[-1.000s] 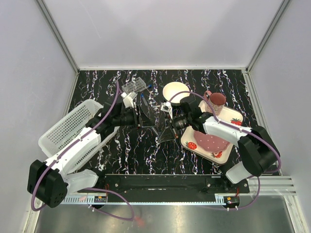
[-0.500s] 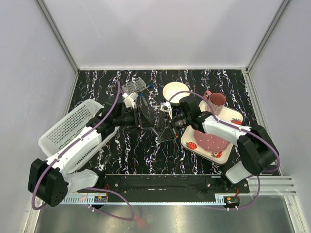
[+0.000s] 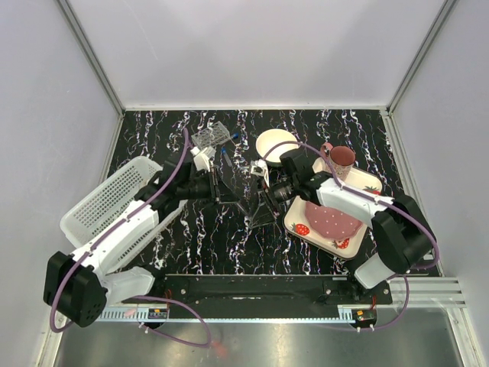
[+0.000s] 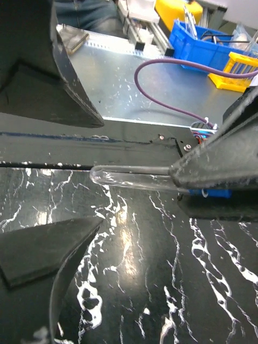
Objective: Organize the chemistry lab equipment
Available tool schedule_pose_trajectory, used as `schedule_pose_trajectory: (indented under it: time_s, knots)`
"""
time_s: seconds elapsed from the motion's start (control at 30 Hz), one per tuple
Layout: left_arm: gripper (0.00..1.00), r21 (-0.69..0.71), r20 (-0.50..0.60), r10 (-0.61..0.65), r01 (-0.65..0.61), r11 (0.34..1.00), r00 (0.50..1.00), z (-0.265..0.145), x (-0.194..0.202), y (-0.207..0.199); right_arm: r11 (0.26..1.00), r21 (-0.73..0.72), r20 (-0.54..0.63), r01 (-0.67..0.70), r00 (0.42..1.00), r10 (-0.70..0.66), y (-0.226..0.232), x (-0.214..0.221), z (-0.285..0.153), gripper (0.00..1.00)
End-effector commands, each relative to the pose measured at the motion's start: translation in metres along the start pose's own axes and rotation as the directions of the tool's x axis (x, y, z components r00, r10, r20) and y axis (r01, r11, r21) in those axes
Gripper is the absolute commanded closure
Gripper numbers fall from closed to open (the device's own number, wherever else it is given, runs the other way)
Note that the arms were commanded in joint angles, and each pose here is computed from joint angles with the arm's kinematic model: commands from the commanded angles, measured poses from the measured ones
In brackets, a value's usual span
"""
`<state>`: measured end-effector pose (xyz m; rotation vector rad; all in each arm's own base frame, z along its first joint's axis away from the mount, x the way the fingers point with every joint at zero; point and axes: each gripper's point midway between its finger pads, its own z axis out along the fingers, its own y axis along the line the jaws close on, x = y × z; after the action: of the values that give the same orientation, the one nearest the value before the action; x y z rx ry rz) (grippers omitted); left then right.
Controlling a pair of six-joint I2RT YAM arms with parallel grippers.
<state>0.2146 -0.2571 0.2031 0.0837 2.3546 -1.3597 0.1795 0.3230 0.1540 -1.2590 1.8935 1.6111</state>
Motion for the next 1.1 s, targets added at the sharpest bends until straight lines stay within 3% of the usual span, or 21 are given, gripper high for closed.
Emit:
schedule_pose_trajectory:
  time_s: [0.0, 0.13, 0.17, 0.33, 0.63, 0.8, 1.07]
  knots:
    - [0.93, -0.117, 0.102, 0.080, -0.068, 0.991, 0.992, -0.020, -0.033, 0.010, 0.987, 0.029, -0.055, 0.155, 0.987, -0.153, 0.002, -0.012, -0.008, 0.15]
    - [0.92, -0.394, 0.168, 0.147, -0.071, 0.917, 0.975, -0.046, -0.082, 0.052, 0.974, 0.057, -0.083, 0.220, 0.973, -0.215, 0.000, -0.012, -0.022, 0.09]
    - [0.92, -0.427, 0.188, 0.202, -0.105, 0.898, 0.961, -0.053, -0.103, 0.050, 0.971, 0.061, -0.078, 0.230, 0.971, -0.225, -0.001, -0.014, -0.025, 0.09]
    - [0.92, -0.609, 0.264, 0.253, -0.043, 0.792, 0.931, -0.066, -0.188, 0.096, 0.971, 0.085, -0.057, 0.223, 0.974, -0.219, -0.004, -0.018, -0.036, 0.09]
    - [0.92, -0.733, 0.347, 0.409, -0.028, 0.679, 0.844, -0.063, -0.308, 0.125, 0.962, 0.117, -0.066, 0.248, 0.968, -0.241, -0.007, -0.019, -0.041, 0.09]
    - [0.92, -0.761, 0.335, 0.429, -0.028, 0.648, 0.839, -0.042, -0.334, 0.157, 0.963, 0.118, -0.079, 0.242, 0.969, -0.234, -0.010, -0.016, -0.040, 0.09]
    - [0.92, -0.782, 0.343, 0.477, -0.035, 0.622, 0.810, -0.027, -0.368, 0.173, 0.968, 0.108, -0.088, 0.229, 0.972, -0.220, -0.013, -0.014, -0.039, 0.09]
